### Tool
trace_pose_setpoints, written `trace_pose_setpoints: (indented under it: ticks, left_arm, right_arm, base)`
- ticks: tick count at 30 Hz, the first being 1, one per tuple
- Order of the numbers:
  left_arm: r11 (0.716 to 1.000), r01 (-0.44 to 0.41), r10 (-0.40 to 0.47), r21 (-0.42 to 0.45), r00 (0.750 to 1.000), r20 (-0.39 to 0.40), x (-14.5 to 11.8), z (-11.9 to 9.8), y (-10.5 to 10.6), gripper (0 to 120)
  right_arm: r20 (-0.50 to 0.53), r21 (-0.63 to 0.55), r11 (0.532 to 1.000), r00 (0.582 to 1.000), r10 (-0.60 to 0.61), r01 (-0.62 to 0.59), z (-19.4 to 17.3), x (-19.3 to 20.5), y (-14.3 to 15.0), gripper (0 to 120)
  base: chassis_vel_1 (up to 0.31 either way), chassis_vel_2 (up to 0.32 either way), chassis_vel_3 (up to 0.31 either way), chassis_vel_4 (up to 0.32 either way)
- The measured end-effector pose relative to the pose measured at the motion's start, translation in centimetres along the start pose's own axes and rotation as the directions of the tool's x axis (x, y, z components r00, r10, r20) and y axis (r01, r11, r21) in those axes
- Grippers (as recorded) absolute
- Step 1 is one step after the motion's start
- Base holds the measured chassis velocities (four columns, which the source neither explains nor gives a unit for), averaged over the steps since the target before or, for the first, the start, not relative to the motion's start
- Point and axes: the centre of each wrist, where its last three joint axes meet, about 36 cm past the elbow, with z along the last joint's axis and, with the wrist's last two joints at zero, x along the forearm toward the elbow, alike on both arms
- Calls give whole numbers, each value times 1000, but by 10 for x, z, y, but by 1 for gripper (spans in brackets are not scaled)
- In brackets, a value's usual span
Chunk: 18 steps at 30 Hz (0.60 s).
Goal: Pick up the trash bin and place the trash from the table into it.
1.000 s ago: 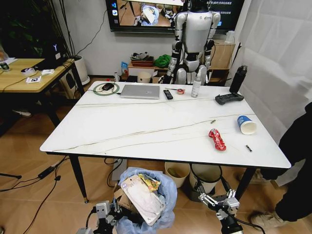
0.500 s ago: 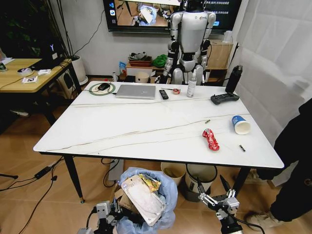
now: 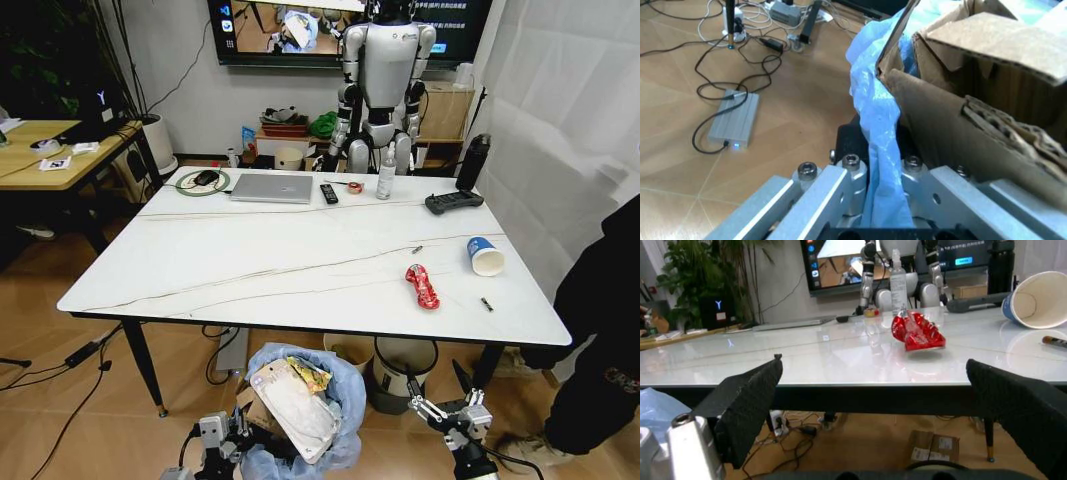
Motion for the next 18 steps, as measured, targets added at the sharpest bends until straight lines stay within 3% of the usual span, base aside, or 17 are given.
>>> trace_pose_setpoints:
  ticks: [12, 18]
  left_arm:
    - [1000, 2, -2, -3, 1000, -14, 0, 2, 1, 0]
    - [1000, 4, -4, -4, 1000, -24, 1, 4, 1, 0]
  right_arm:
    - [28, 12, 993, 992, 120, -120, -32, -18, -8, 100]
    - [-48, -27, 995, 994, 99, -100, -76, -63, -46, 100]
  base:
    - [0, 0, 0, 0]
    - [0, 0, 0, 0]
